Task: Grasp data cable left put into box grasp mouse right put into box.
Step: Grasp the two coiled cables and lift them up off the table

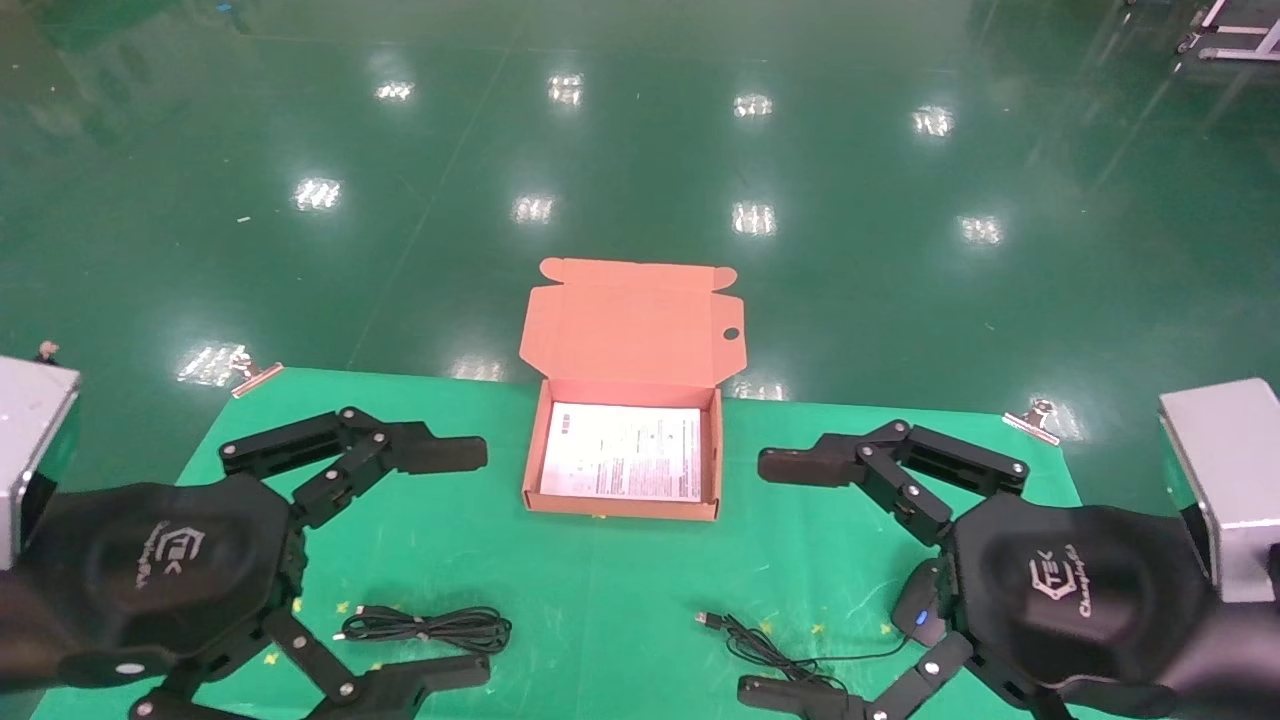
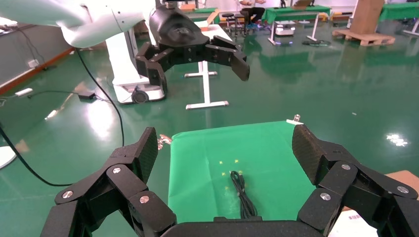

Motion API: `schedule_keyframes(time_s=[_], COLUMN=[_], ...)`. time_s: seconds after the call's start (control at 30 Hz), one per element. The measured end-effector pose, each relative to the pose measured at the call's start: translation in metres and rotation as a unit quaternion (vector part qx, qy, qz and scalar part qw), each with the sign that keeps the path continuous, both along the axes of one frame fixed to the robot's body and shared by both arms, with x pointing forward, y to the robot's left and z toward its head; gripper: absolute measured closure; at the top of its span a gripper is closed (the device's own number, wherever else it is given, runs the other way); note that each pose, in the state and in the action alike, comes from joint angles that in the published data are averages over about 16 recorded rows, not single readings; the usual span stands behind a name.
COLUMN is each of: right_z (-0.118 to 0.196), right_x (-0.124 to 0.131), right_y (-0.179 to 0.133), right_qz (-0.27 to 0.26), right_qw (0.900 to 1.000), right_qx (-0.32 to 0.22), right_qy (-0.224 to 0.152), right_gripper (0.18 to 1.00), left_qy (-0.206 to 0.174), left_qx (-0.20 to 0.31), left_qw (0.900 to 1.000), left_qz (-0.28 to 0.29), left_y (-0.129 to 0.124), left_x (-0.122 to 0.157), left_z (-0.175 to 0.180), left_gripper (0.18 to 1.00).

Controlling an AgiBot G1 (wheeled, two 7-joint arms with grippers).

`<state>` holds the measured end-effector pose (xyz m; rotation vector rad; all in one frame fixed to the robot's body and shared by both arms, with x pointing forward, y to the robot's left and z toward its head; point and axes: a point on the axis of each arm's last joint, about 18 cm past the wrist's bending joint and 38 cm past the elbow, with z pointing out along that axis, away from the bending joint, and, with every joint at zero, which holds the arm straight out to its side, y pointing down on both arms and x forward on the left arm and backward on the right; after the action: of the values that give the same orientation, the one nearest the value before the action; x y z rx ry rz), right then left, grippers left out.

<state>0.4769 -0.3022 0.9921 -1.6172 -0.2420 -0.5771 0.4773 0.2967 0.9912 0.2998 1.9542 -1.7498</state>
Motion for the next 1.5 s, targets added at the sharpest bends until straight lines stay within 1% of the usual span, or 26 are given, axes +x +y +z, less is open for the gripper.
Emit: schedule_keyframes(time_s=[0.1, 0.2, 0.27, 0.33, 0.4, 0.47, 0.53, 0.6, 0.7, 0.8, 0.97, 1.07, 1.17, 1.27, 1.4, 1.5], right_z=[-0.002, -0.005, -0.008, -0.011, -0.015, -0.019, -0.023, -0.026, -0.031, -0.036, -0.047, -0.054, -0.061, -0.069, -0.081, -0.09], right_x=[0.001, 0.004, 0.007, 0.012, 0.017, 0.023, 0.031, 0.038, 0.05, 0.062, 0.079, 0.088, 0.096, 0.105, 0.115, 0.122], right_y=[0.001, 0.002, 0.004, 0.005, 0.006, 0.007, 0.007, 0.007, 0.007, 0.006, 0.002, 0.001, -0.001, -0.002, -0.001, 0.001], right_qz=[-0.005, -0.012, -0.018, -0.024, -0.031, -0.036, -0.04, -0.044, -0.048, -0.052, -0.062, -0.073, -0.087, -0.104, -0.125, -0.14], right_qw=[1.0, 0.998, 0.995, 0.99, 0.982, 0.971, 0.958, 0.942, 0.916, 0.889, 0.848, 0.83, 0.817, 0.81, 0.805, 0.805], right_qx=[-0.022, -0.056, -0.088, -0.125, -0.167, -0.212, -0.258, -0.303, -0.368, -0.424, -0.499, -0.529, -0.548, -0.559, -0.563, -0.561], right_qy=[-0.012, -0.03, -0.046, -0.063, -0.082, -0.1, -0.117, -0.134, -0.155, -0.165, -0.168, -0.163, -0.155, -0.147, -0.138, -0.131], right_gripper=[0.178, 0.178, 0.178, 0.178, 0.178, 0.178, 0.178, 0.178, 0.178, 0.178, 0.178, 0.178, 0.178, 0.178, 0.178, 0.178], left_qy=[-0.001, -0.002, -0.002, -0.002, 0.001, 0.0, -0.002, -0.005, -0.013, -0.023, -0.043, -0.053, -0.058, -0.057, -0.042, -0.025], left_qx=[0.017, 0.041, 0.062, 0.085, 0.105, 0.13, 0.155, 0.183, 0.23, 0.278, 0.355, 0.398, 0.432, 0.454, 0.463, 0.462], left_qw=[0.9998, 0.9991, 0.9978, 0.9959, 0.9935, 0.99, 0.9856, 0.9799, 0.9683, 0.9534, 0.9224, 0.9015, 0.8826, 0.8686, 0.8593, 0.8565], left_qz=[0.006, 0.015, 0.023, 0.033, 0.044, 0.056, 0.067, 0.079, 0.097, 0.116, 0.144, 0.16, 0.176, 0.191, 0.213, 0.23], left_y=[-0.002, -0.006, -0.008, -0.01, -0.013, -0.015, -0.017, -0.019, -0.022, -0.024, -0.027, -0.027, -0.027, -0.026, -0.024, -0.02], left_x=[0.004, 0.01, 0.015, 0.022, 0.029, 0.036, 0.044, 0.053, 0.067, 0.081, 0.105, 0.119, 0.132, 0.145, 0.16, 0.171], left_z=[-0.001, -0.003, -0.005, -0.007, -0.009, -0.012, -0.014, -0.017, -0.022, -0.028, -0.042, -0.051, -0.061, -0.071, -0.082, -0.091], left_gripper=[0.184, 0.184, 0.184, 0.184, 0.184, 0.184, 0.183, 0.183, 0.183, 0.183, 0.183, 0.183, 0.183, 0.183, 0.183, 0.183])
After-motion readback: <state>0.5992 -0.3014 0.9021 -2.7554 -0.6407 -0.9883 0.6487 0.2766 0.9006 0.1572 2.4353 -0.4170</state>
